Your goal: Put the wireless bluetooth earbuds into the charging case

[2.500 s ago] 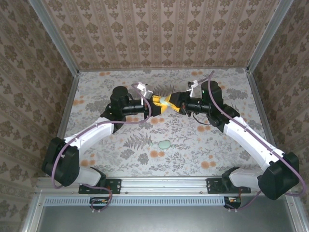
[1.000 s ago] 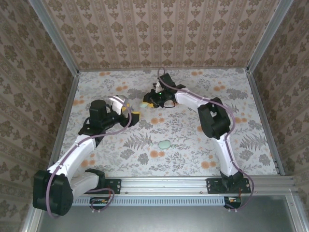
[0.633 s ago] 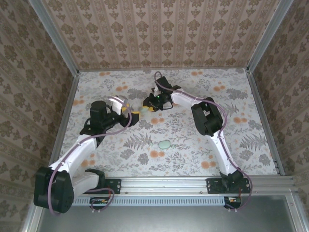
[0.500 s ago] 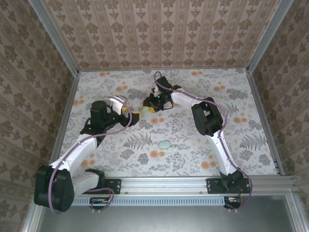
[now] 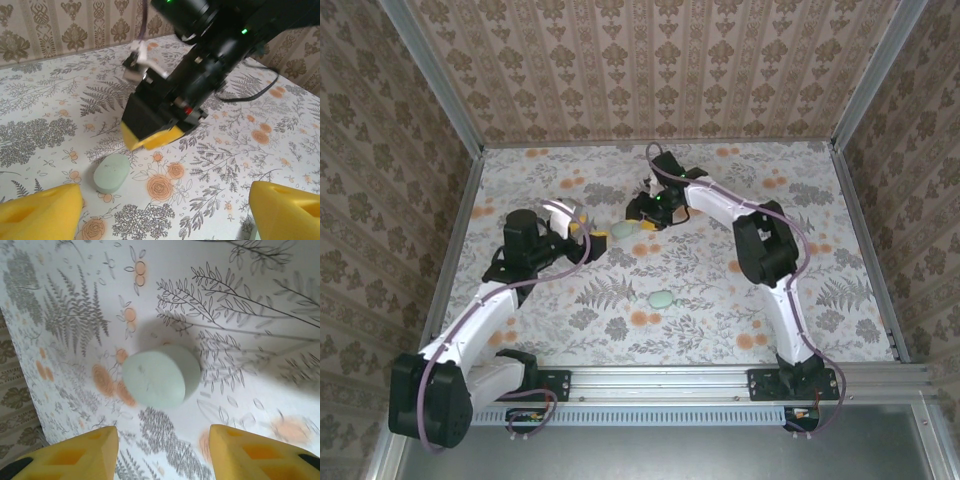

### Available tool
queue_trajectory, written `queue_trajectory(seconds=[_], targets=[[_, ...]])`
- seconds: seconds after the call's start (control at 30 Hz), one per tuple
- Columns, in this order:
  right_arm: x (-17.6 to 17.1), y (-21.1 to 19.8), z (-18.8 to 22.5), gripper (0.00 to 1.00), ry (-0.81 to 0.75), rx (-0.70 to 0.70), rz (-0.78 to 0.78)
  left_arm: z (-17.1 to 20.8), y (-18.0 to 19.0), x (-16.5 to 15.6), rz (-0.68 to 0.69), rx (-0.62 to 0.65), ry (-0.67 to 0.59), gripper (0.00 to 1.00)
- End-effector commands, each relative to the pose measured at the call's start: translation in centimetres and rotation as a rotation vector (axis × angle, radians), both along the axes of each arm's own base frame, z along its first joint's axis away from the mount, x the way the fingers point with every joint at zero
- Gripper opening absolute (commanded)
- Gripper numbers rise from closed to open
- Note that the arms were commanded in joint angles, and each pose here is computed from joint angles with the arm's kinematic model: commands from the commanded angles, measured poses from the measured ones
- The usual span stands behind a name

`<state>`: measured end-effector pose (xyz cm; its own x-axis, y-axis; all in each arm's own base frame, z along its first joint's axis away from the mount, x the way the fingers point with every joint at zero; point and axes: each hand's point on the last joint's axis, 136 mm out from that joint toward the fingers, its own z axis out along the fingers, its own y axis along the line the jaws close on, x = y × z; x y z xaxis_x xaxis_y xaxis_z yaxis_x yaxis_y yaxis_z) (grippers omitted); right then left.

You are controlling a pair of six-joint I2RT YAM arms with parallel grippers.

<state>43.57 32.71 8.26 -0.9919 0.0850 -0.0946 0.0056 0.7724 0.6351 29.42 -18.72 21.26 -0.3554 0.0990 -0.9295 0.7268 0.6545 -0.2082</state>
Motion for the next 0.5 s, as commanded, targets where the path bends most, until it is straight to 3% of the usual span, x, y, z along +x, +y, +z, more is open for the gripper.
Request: queue_trajectory(seconds=[0.0, 0.2, 0.27, 0.47], targets=[[-1.8, -2.0, 3.2, 0.53, -0.074, -0.053, 0.030, 1.2, 0.2, -0.7, -0.013, 0.001, -0.020, 0.86], [-7.3, -4.8, 3.7, 0.53, -0.126, -0.102, 0.144, 0.8, -0.4, -2.0, -0.070, 0.013, 0.005, 0.83], [-9.1, -6.3, 3.2, 0.54, -0.123, -0.135, 0.140, 0.5, -1.6, -3.2, -0.145, 0.025, 0.001, 0.82], [-13.6, -10.5, 2.5, 0.55, -0.123, -0.191, 0.053, -3.5, -6.5, -6.9, -0.364, 0.233, 0.000, 0.82]])
